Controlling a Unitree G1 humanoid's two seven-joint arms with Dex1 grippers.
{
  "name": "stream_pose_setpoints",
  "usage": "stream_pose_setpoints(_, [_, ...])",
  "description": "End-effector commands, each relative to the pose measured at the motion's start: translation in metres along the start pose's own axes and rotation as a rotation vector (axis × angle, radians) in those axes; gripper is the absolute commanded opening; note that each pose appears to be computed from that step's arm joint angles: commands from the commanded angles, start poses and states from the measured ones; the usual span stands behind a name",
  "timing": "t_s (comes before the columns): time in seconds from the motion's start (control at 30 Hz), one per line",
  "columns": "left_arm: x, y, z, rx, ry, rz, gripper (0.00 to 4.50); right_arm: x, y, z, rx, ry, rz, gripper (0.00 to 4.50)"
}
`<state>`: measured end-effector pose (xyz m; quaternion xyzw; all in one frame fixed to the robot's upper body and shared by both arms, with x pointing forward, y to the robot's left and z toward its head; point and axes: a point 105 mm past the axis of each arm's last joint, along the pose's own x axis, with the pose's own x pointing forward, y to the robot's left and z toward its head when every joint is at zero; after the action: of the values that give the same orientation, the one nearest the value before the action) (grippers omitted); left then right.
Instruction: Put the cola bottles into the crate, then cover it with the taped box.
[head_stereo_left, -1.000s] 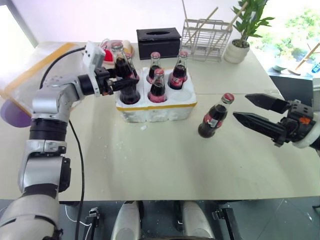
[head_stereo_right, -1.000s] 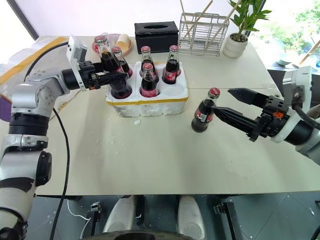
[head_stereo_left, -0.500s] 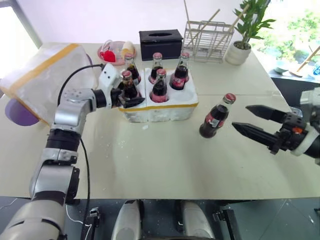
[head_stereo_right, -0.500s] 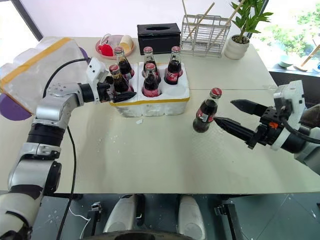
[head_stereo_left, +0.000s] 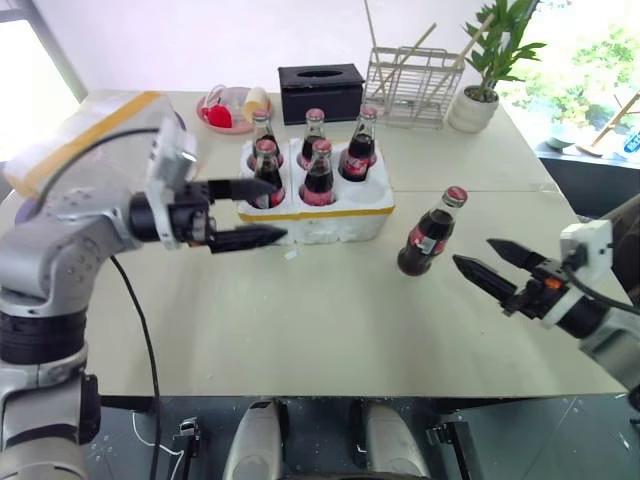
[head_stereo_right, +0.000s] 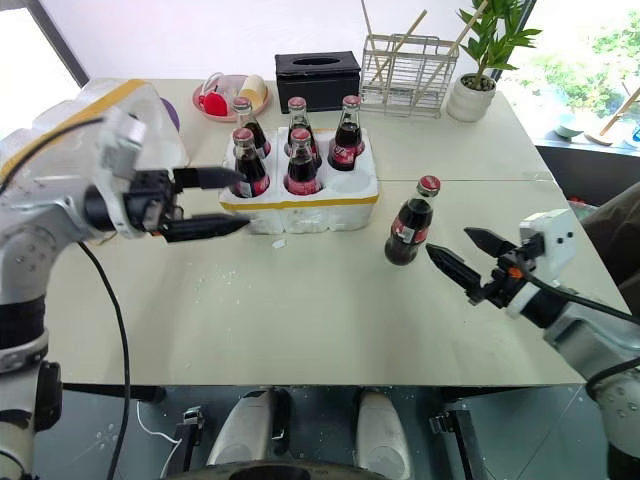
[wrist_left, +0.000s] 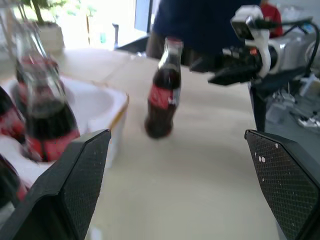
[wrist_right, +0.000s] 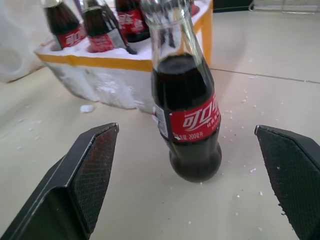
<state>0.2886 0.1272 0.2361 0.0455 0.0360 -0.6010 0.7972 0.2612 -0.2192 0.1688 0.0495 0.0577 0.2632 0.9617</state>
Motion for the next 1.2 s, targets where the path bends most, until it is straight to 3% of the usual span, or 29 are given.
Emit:
stream_pose_setpoints(0.03, [0.007, -0.001, 0.008, 0.070, -0.013, 0.021, 4.49, 0.009, 0.002, 0.003, -0.032, -0.033, 0.020, 4.50])
stream_pose_setpoints(0.5, [0.025, -0.008, 0.004, 0.078, -0.023, -0.017, 4.49, 0.072, 0.002, -0.008, -0.015, -0.042, 0.110, 4.50])
stream_pose_setpoints(0.6, [0.024, -0.008, 0.007, 0.080, -0.027, -0.014, 4.50, 0.075, -0.004, -0.007, -0.015, -0.035, 0.088, 3.72])
stream_pose_setpoints(0.67, [0.022, -0.006, 0.007, 0.080, -0.029, -0.002, 4.50, 0.071, -0.003, 0.006, -0.024, -0.069, 0.099, 2.91])
stream_pose_setpoints(0.7, [0.021, -0.006, 0.007, 0.080, -0.029, 0.003, 4.50, 0.069, -0.002, 0.013, -0.025, -0.092, 0.108, 2.86])
stream_pose_setpoints(0.93, [0.014, -0.004, 0.006, 0.057, -0.042, 0.041, 4.50, 0.051, 0.051, 0.094, -0.051, -0.284, 0.390, 2.85])
stream_pose_setpoints(1.2, [0.007, 0.008, 0.009, 0.070, -0.054, 0.110, 4.50, 0.104, 0.064, 0.146, -0.120, -0.344, 0.392, 2.85])
